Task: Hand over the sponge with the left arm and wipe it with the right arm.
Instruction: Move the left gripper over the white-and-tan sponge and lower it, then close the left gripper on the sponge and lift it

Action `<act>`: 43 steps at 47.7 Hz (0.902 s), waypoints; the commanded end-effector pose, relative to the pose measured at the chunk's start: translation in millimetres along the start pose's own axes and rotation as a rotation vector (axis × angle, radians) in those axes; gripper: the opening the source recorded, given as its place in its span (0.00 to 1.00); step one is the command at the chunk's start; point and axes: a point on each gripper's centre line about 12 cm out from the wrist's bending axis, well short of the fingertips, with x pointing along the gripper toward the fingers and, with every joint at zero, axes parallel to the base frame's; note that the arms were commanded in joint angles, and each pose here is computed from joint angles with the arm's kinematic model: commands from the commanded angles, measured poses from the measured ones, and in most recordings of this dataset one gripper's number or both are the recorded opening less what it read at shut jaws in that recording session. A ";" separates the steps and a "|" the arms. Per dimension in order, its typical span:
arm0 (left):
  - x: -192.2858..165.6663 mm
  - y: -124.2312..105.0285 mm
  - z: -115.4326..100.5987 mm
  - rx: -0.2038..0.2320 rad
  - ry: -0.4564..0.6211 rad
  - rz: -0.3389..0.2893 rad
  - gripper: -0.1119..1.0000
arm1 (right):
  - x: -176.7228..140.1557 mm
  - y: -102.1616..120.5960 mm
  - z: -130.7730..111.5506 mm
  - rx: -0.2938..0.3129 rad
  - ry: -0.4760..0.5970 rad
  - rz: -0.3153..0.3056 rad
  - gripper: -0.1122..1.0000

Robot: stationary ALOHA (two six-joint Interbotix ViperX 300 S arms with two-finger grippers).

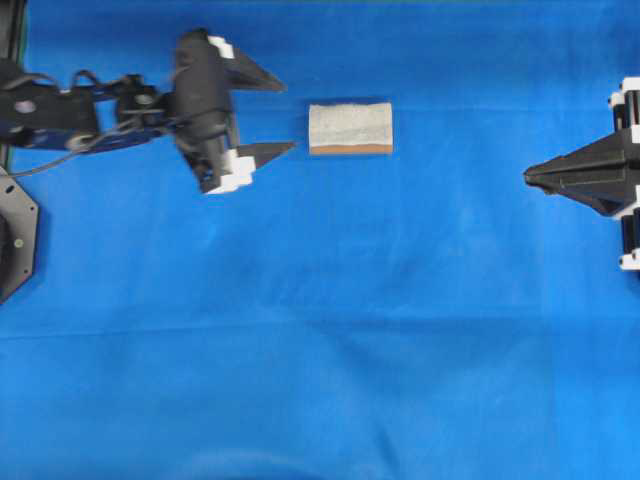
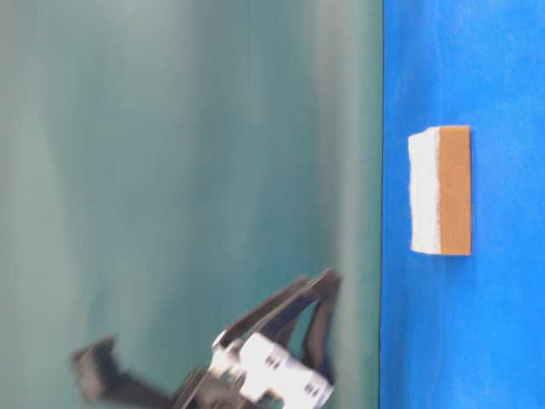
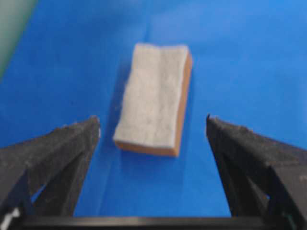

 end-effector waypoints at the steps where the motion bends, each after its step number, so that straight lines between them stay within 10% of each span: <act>1: 21.2 6.8 4.0 -0.007 0.015 0.011 0.95 | 2.2 -0.7 9.2 0.003 -0.020 -0.003 0.10; 43: 104.5 14.0 -54.7 -0.020 0.189 0.009 0.95 | 5.3 -6.3 0.3 0.003 0.032 -0.029 0.10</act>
